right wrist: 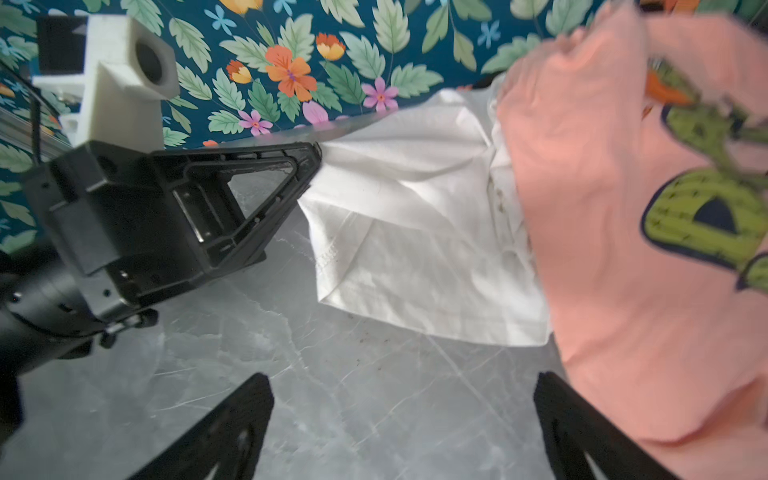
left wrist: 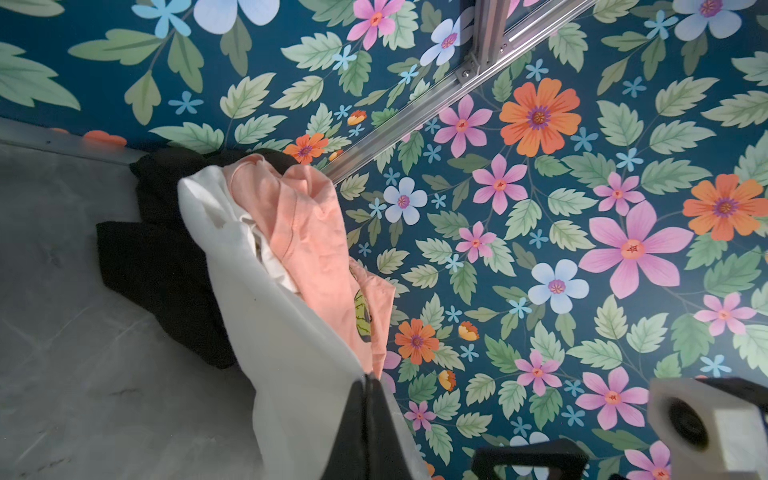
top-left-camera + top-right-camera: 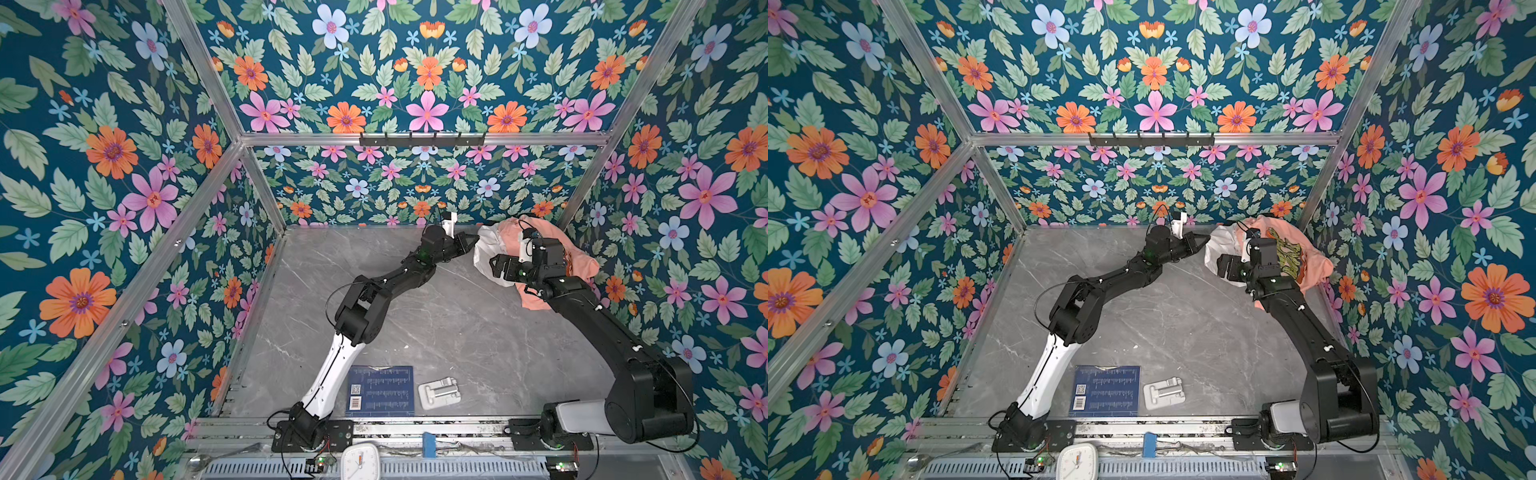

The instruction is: Pick out a specific cloth from the pile

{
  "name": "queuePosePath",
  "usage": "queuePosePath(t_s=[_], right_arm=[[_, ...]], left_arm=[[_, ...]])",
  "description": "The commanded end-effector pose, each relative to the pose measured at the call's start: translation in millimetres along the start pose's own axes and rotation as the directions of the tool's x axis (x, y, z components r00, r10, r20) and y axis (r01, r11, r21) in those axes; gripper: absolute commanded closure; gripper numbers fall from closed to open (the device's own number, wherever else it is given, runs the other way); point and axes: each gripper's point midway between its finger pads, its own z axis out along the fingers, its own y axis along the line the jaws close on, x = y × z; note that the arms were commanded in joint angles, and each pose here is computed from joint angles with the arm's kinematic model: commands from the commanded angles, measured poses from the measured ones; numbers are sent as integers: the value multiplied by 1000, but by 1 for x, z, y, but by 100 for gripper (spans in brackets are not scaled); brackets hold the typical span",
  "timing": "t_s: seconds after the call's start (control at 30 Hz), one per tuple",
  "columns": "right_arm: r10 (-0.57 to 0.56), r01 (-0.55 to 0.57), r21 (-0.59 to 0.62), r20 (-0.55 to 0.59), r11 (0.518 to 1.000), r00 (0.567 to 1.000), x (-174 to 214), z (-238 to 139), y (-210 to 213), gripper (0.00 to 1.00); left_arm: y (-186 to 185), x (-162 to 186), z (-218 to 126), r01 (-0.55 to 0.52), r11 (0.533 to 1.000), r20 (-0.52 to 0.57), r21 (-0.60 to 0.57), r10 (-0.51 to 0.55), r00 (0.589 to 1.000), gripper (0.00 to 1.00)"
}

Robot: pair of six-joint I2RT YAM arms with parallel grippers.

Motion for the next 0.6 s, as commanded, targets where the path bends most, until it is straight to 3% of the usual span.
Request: queuePosePath(t_s=[0.0, 0.2, 0.57], right_arm=[[-286, 289, 13, 195, 957, 938, -37, -6, 9, 1], [-442, 452, -1, 207, 892, 873, -36, 6, 16, 1], [-465, 472, 3, 172, 882, 868, -38, 57, 7, 1]], left_arm=[[-27, -13, 0, -42, 997, 28, 60, 40, 999, 100], [-55, -23, 3, -67, 992, 41, 107, 63, 997, 100], [-86, -28, 6, -88, 984, 50, 153, 81, 995, 100]])
